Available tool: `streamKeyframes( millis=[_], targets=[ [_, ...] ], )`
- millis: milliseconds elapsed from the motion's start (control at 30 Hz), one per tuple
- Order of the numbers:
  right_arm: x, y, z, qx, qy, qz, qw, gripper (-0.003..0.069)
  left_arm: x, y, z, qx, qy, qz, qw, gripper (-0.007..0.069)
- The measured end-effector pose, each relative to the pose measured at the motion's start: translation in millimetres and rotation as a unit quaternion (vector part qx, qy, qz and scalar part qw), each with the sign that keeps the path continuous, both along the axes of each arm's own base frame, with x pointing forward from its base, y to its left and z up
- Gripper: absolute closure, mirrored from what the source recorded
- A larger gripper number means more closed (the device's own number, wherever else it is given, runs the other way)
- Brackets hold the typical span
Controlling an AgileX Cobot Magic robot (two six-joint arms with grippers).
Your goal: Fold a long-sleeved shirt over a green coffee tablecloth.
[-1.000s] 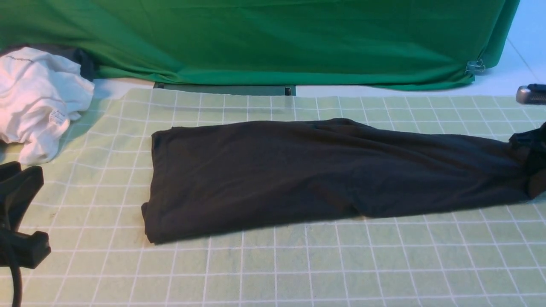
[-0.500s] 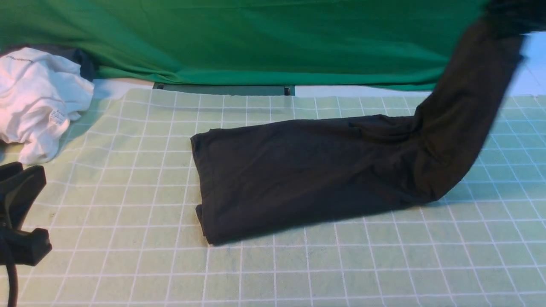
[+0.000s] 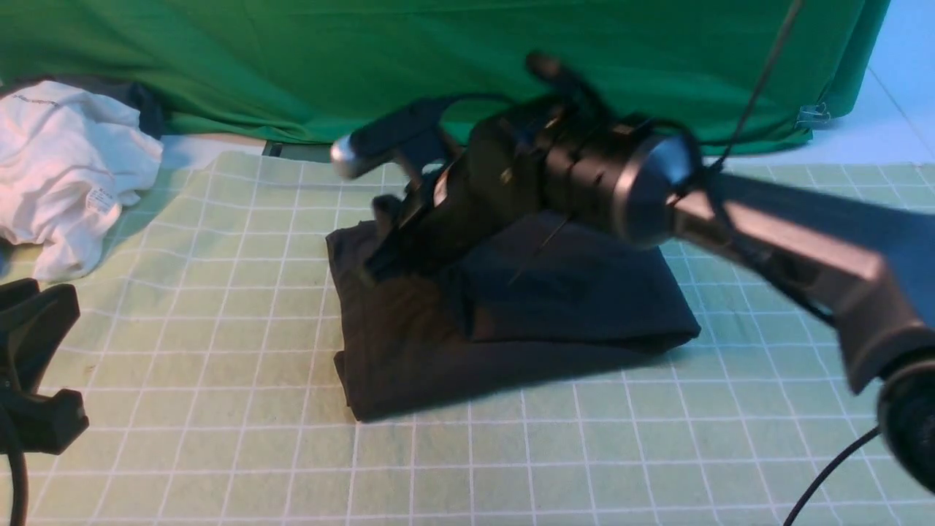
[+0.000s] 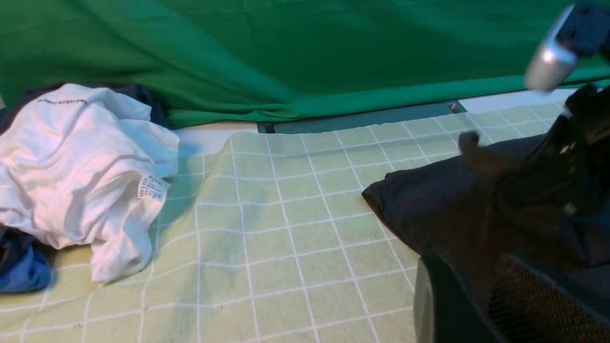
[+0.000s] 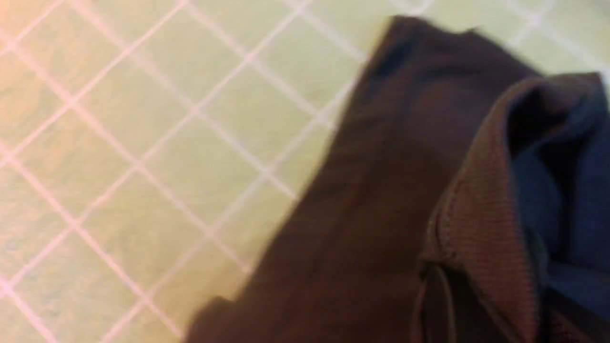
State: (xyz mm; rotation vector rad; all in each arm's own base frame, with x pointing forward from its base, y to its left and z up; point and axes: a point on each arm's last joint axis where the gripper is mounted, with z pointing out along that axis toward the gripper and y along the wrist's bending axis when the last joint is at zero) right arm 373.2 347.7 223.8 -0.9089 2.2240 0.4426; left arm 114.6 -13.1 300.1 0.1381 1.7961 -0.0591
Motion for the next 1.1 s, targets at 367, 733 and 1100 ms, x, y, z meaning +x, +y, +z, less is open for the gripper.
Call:
streamKeyframes(
  millis=[367, 733, 1100],
  targets=[
    [-18.0, 22.2, 6.8, 0.02, -0.014, 0.019, 1.0, 0.0449, 0.0, 0.0, 0.1, -0.001, 0.0, 0.0, 1.0, 0.051],
    [-19.9, 7.9, 45.2, -0.009, -0.032, 0.038, 0.999, 0.0384, 0.0, 0.0, 0.1, -0.001, 0.0, 0.0, 1.0, 0.051],
    [-10.3, -17.0, 10.4, -0.068, -0.011, 0.018, 0.997, 0.0642, 0.0, -0.4, 0.3, -0.005, -0.001, 0.004, 1.0, 0.051]
  ],
)
